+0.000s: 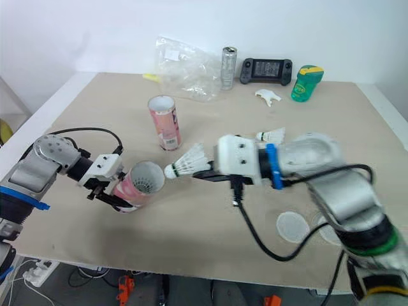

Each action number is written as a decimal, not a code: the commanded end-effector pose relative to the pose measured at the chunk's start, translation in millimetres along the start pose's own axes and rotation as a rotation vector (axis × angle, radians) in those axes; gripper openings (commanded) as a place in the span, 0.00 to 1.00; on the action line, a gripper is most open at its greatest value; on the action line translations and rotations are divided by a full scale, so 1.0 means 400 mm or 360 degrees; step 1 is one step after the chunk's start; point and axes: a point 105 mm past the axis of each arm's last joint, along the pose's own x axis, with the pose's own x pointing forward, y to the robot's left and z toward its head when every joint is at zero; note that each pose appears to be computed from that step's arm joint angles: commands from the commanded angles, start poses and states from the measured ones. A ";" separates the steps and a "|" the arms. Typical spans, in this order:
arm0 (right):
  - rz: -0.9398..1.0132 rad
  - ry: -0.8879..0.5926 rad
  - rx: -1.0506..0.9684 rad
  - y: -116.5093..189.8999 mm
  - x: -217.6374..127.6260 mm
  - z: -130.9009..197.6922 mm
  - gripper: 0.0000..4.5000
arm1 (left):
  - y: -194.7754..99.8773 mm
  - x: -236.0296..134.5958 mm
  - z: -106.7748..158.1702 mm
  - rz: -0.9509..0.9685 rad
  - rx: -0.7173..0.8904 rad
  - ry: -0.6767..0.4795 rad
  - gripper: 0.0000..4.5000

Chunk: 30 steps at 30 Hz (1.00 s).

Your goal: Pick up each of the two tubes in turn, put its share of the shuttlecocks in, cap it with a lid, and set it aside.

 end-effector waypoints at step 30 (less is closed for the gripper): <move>0.0286 -0.0282 0.0079 -0.095 0.073 0.056 0.44 | 0.008 0.002 0.014 -0.0034 -0.0029 0.0003 0.54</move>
